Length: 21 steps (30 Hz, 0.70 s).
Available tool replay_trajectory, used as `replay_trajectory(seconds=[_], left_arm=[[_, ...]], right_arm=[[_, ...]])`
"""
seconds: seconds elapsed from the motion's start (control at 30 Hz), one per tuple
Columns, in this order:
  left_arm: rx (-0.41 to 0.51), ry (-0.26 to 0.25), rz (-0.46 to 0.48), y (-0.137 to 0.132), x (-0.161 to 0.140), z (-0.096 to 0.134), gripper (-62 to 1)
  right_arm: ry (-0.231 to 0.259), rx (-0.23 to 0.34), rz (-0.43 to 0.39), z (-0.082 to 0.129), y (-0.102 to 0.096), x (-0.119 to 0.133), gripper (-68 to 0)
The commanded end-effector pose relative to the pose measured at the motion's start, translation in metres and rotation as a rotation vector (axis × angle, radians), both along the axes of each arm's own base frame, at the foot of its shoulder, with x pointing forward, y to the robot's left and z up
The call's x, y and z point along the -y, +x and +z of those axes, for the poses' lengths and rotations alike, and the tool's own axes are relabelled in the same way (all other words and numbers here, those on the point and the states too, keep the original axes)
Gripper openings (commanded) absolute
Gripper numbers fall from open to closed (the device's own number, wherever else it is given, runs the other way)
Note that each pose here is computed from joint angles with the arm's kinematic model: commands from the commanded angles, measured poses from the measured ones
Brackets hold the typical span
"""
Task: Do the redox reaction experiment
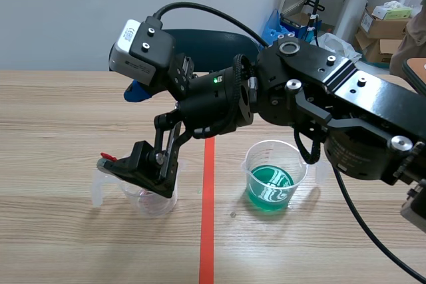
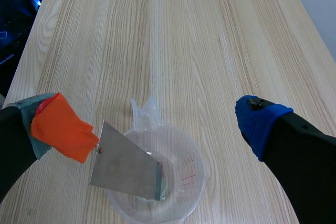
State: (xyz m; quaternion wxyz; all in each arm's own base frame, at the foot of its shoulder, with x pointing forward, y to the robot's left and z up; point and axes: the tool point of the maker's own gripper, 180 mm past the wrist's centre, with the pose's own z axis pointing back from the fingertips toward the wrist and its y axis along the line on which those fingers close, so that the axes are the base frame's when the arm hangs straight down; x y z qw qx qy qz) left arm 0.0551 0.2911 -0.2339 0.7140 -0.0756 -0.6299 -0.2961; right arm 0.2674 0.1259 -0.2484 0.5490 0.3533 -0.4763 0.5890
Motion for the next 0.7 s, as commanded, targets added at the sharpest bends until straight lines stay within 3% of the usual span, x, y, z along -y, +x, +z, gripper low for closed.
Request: replay_trajectory(seconds=[0.0,0.27,0.57,0.67], left_arm=[[0.021,-0.011,0.002,0.001,0.0,0.005,1.4],[0.021,-0.011,0.002,0.001,0.0,0.005,1.4],[0.021,-0.01,0.002,0.001,0.0,0.005,1.4],[0.021,-0.01,0.002,0.001,0.0,0.005,1.4]], right_arm=[[0.034,0.016,0.014,0.013,0.0,-0.004,0.4],[0.058,0.005,0.019,0.012,-0.005,-0.005,0.4],[0.046,0.001,0.031,-0.01,-0.041,-0.006,0.4],[0.092,0.019,-0.001,-0.002,-0.051,-0.003,0.4]])
